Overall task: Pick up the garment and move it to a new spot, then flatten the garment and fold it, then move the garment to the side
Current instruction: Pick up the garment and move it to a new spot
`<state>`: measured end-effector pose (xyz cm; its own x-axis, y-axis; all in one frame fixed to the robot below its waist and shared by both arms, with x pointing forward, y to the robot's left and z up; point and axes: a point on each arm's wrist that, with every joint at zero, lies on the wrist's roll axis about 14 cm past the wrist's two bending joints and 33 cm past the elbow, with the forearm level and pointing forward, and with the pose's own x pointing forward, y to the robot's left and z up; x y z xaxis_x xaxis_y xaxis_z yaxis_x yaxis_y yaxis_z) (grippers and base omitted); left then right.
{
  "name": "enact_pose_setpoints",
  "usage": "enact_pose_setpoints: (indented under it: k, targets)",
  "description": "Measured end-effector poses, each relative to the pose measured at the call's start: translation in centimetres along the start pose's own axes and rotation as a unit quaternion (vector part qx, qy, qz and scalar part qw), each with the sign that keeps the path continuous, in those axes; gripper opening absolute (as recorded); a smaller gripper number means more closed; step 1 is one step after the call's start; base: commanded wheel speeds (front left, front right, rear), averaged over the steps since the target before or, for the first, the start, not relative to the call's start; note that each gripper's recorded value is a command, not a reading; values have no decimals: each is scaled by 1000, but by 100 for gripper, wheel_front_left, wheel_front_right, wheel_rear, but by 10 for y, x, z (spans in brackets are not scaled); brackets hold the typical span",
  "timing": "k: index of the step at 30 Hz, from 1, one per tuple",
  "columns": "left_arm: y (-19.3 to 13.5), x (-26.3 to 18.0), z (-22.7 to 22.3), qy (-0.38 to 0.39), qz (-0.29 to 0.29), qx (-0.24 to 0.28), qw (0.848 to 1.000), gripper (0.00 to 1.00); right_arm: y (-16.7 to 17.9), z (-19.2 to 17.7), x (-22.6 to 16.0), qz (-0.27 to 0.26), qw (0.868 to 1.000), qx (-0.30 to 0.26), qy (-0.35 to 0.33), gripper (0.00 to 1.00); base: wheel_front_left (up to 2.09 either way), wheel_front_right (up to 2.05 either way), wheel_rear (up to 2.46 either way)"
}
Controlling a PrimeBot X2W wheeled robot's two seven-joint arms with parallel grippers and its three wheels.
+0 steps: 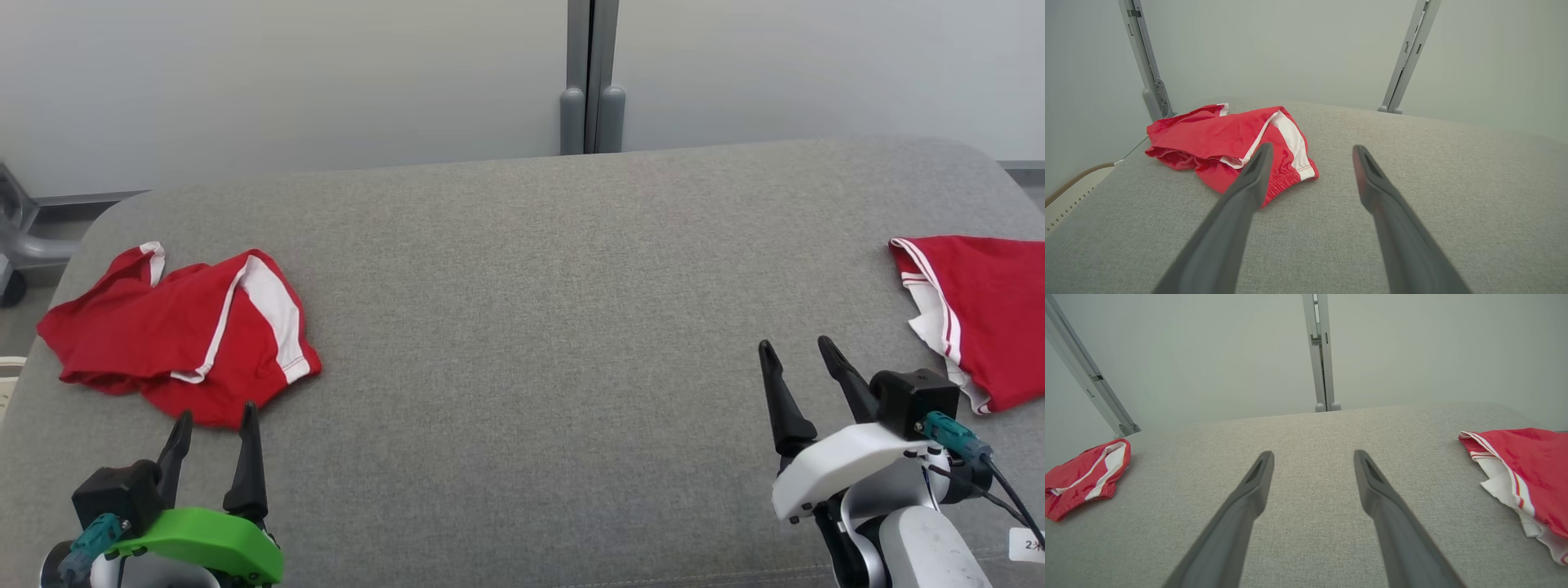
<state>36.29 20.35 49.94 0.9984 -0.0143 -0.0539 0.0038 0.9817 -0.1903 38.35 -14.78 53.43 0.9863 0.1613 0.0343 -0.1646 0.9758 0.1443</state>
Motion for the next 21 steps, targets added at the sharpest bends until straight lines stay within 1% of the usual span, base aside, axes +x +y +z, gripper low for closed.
enact_pose_setpoints:
  k: [6,11,16,17,21]
  targets:
    - [9,-6,2,-5,15,-2,1000,100,9,-1,5,13,1000,0,1,100,0,0,0]
    - [24,-16,8,-16,38,-2,999,100,24,-4,13,37,999,1,6,100,0,0,0]
    - [49,-36,16,-29,80,1,996,100,53,-9,26,78,997,3,12,100,0,0,0]
    - [60,-46,19,-34,99,0,994,100,68,-11,31,99,995,7,16,100,0,0,0]
    - [81,-68,22,-40,138,-1,990,100,98,-16,41,140,990,10,23,100,0,0,0]
